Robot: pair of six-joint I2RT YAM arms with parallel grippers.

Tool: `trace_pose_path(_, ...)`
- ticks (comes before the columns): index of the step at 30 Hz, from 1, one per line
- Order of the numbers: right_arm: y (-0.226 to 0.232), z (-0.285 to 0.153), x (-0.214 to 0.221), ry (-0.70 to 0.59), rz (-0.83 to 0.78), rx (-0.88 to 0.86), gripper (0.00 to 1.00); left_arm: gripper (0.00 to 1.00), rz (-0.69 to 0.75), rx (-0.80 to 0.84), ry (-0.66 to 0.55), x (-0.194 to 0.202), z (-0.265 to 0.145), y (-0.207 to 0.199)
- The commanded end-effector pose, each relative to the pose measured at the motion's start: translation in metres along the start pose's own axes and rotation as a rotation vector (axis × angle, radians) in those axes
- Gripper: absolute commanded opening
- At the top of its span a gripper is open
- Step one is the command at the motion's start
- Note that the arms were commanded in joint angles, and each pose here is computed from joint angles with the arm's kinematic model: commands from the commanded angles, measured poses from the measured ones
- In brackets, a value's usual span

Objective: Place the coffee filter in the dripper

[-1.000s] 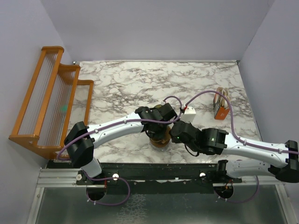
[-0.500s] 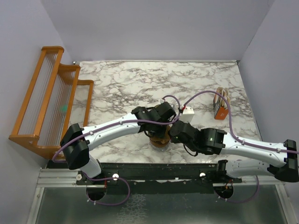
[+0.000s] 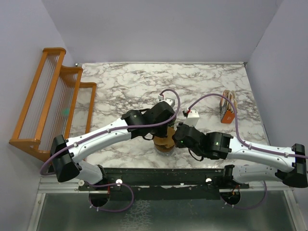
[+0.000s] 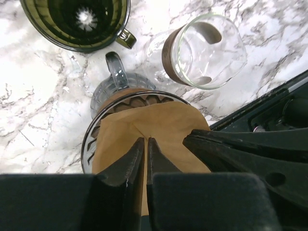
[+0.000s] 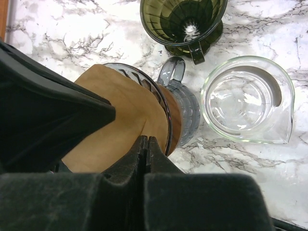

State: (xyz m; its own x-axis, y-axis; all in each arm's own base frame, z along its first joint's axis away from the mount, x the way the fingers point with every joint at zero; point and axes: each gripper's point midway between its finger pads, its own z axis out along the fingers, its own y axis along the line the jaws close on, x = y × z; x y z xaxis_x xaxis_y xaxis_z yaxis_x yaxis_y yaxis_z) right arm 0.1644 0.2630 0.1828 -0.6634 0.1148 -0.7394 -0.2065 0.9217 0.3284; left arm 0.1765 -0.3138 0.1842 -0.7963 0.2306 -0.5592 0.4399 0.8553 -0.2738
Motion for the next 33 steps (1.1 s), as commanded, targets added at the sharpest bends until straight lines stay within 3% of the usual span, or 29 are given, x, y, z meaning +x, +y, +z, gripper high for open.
trace_pose_path(1, 0.003, -0.003, -0.001, 0.01, -0.015, -0.008, 0.02, 0.08, -0.012, -0.023, -0.107, -0.018, -0.015, 0.005)
trace_pose_path(20, 0.019, -0.024, -0.036, -0.078, 0.028, -0.085, 0.23, 0.1, -0.035, -0.095, -0.21, -0.03, -0.034, 0.029)
trace_pose_path(33, -0.033, -0.047, -0.032, -0.068, 0.058, 0.044, 0.26, 0.12, -0.027, -0.157, -0.383, -0.055, -0.075, 0.053)
